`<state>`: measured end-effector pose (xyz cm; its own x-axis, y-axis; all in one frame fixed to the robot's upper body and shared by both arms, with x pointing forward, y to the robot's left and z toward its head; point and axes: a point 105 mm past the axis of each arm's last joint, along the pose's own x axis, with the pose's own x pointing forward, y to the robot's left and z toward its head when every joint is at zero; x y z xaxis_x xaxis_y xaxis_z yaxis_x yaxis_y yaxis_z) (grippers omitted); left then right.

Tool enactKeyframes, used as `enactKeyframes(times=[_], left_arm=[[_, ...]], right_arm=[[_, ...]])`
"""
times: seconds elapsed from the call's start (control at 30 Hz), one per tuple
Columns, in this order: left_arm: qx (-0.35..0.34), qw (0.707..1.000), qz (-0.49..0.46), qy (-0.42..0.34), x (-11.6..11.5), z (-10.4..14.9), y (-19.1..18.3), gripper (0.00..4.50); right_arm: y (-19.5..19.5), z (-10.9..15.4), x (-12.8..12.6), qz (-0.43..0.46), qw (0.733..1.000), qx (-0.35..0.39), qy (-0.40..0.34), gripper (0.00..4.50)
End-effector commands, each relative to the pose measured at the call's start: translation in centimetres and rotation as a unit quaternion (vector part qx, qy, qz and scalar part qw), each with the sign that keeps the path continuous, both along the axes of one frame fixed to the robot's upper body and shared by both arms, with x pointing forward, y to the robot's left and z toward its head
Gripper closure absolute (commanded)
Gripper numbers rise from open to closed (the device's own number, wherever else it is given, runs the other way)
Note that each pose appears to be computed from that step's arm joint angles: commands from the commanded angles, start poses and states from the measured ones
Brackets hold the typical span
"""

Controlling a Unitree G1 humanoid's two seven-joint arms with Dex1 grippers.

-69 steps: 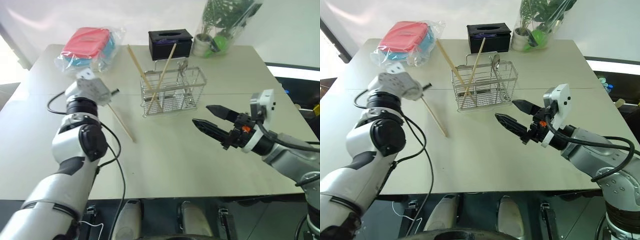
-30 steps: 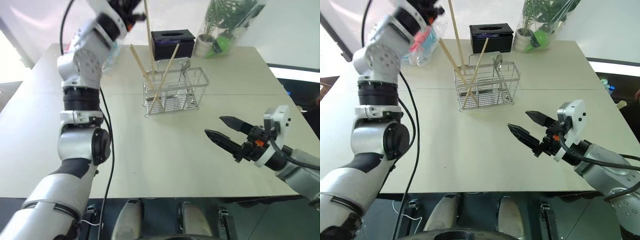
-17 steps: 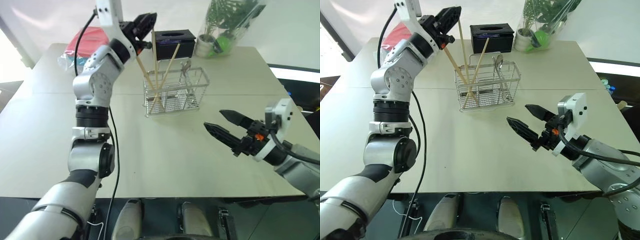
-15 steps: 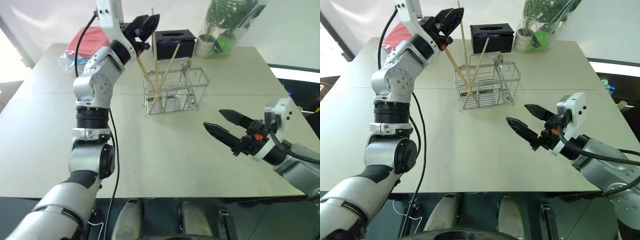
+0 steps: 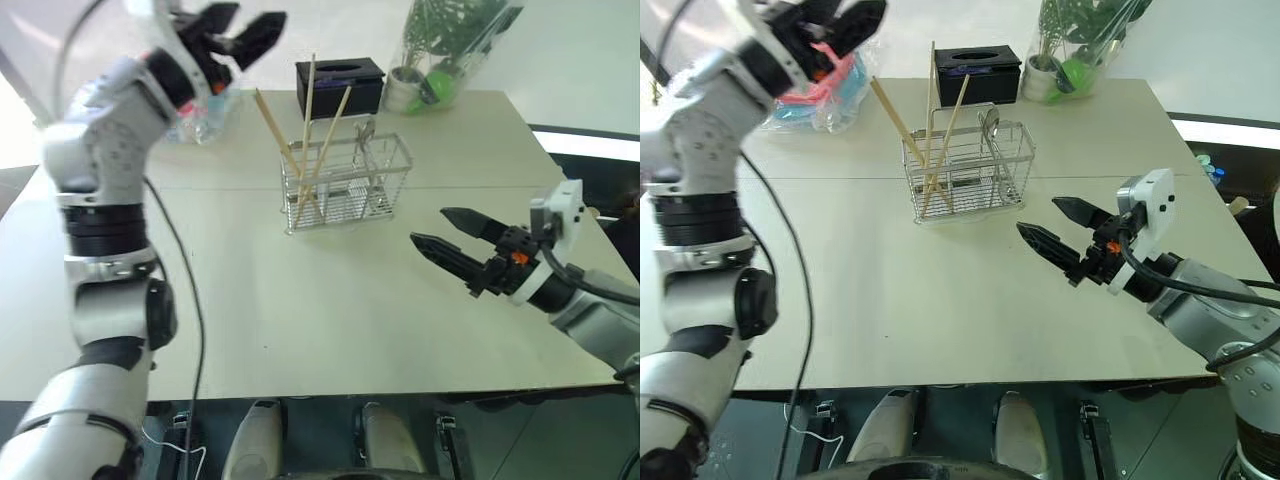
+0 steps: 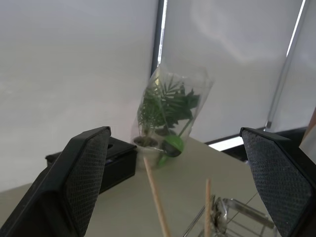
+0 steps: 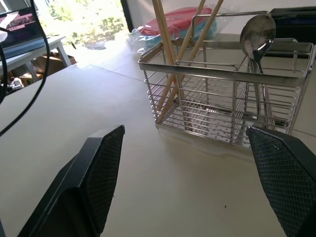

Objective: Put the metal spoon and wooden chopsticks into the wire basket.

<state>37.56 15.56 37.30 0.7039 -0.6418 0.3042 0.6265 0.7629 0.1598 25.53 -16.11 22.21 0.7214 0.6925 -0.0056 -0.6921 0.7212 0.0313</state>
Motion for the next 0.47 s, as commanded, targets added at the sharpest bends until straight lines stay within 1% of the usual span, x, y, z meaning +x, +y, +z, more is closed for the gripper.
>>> enactKeyframes(times=[0.03,0.1,0.2,0.23,0.3,0.47], left_arm=[[0.122,0.992,-0.034,-0.023,-3.0,-1.2,1.5,0.09],[0.217,0.974,-0.064,0.008,-4.9,-4.2,2.8,0.09],[0.289,0.953,-0.086,0.039,-6.7,-6.9,4.0,0.09],[0.303,0.948,-0.085,0.054,-7.0,-7.8,4.6,0.09],[0.320,0.942,-0.079,0.068,-7.5,-9.1,5.5,0.09],[0.308,0.946,-0.074,0.064,-7.9,-9.6,4.9,0.09]], right_arm=[[-0.7,0.9,0.3,0.007,0.999,-0.025,-0.024,0.41],[-1.5,1.0,0.7,0.009,0.999,-0.043,-0.026,0.41],[-2.7,1.1,1.4,0.002,0.998,-0.059,-0.029,0.41],[-3.2,1.2,1.8,-0.005,0.997,-0.065,-0.032,0.41],[-4.1,1.4,2.6,-0.019,0.997,-0.073,-0.036,0.41],[-4.2,1.4,3.4,-0.021,0.996,-0.075,-0.038,0.41]])
